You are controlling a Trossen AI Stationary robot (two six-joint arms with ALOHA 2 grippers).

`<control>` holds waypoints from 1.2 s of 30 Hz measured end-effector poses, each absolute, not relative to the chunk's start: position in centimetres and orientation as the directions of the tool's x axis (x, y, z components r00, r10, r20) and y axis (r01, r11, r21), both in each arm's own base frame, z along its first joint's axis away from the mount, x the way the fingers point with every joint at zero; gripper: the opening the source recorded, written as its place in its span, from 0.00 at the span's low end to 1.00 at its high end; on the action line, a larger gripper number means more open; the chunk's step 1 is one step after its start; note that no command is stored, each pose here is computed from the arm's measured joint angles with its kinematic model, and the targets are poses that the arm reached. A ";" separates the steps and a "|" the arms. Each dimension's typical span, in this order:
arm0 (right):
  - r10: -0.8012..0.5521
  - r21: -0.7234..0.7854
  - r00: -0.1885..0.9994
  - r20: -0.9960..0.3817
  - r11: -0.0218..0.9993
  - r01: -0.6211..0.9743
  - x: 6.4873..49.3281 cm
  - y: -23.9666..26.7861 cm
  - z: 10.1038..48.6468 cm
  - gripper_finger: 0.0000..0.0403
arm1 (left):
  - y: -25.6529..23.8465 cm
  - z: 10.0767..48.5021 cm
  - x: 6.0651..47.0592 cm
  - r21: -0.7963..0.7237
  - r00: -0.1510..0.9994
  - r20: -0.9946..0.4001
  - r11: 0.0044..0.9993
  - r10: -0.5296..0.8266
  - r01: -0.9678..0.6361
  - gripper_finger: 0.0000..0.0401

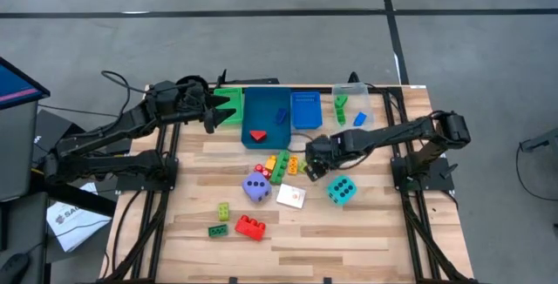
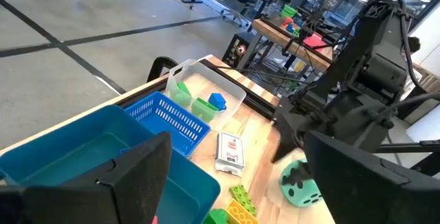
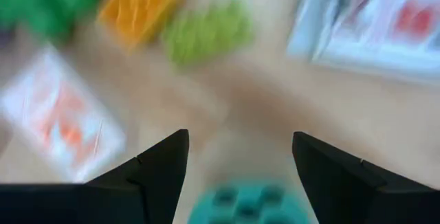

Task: Pick & Place Toys
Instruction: Put the blue game card into the green bin

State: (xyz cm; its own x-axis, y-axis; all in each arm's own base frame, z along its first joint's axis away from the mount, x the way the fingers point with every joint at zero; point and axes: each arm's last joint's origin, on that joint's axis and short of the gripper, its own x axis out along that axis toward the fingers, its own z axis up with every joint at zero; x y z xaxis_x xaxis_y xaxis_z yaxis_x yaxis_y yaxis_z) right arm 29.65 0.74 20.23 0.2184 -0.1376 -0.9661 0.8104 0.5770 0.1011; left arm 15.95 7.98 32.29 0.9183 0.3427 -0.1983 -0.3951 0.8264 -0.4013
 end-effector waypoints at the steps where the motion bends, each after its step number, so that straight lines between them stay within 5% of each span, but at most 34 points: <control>1: -0.183 0.077 0.217 -0.959 0.570 0.818 29.7 0.6 20.2 0.63 | 8.0 32.3 16.0 -0.402 0.918 -0.198 0.826 0.343 -0.395 0.81; 6: -0.284 0.014 0.191 -0.940 0.525 0.851 30.3 0.0 19.1 0.63 | 8.0 32.3 16.0 -0.403 0.918 -0.198 0.826 0.342 -0.395 0.81; 36: -0.238 0.080 0.221 -0.946 0.489 0.869 32.7 -1.4 15.7 0.63 | 8.0 32.4 16.0 -0.404 0.919 -0.191 0.826 0.344 -0.393 0.81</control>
State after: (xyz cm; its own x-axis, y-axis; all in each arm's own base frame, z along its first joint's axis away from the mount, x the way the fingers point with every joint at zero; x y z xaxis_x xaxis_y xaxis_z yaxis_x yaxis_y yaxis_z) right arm 32.70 -1.37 15.67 0.2211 -0.2382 -0.9457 0.8687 0.4888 0.0800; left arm 15.96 7.98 32.37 0.9194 0.3441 -0.1906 -0.3930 0.8261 -0.4039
